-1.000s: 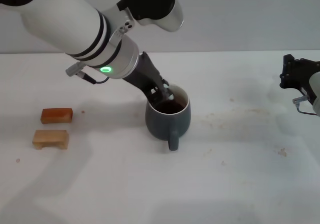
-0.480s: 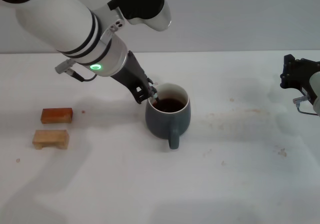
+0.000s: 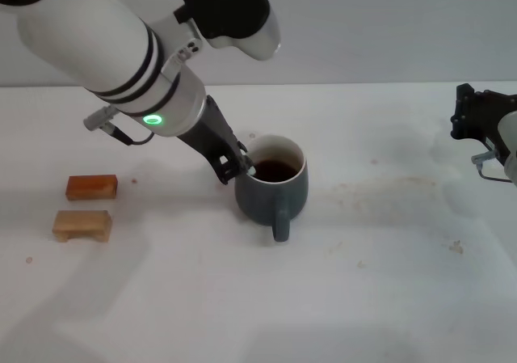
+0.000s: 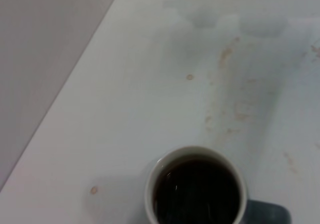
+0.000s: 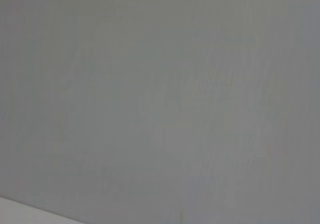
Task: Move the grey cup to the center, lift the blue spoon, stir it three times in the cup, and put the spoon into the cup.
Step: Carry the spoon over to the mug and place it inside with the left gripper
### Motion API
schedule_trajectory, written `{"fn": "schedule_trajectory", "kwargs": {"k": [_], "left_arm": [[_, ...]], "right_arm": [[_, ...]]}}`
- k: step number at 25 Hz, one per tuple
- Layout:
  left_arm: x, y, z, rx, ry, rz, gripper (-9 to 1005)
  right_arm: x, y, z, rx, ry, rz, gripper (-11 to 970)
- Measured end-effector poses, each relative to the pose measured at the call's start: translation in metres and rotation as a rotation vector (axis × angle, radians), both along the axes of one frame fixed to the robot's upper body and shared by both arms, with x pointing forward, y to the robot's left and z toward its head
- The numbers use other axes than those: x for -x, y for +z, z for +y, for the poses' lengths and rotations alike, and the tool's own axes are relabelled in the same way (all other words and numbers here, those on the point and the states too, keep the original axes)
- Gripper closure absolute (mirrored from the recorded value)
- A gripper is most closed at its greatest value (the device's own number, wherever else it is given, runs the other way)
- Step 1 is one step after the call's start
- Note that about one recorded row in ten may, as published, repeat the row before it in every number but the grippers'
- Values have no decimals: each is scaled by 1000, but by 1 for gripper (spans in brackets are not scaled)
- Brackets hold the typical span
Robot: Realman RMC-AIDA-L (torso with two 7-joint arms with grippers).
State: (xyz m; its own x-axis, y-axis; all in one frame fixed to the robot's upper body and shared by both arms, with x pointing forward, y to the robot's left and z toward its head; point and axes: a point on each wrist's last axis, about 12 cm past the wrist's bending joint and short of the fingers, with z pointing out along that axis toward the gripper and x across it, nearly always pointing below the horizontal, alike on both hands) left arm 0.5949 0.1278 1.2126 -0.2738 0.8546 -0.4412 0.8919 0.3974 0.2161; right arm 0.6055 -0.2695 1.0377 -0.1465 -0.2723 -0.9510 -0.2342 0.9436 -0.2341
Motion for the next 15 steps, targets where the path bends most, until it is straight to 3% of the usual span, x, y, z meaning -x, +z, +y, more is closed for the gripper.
{"fn": "schedule_trajectory", "kwargs": {"k": [7, 15], "left_arm": [[2, 1, -17, 36, -41, -14, 844], [-15, 1, -27, 57, -48, -69, 842]], "right_arm": [[0, 1, 0, -1, 1, -3, 959], [1, 0, 0, -5, -3, -3, 959]]}}
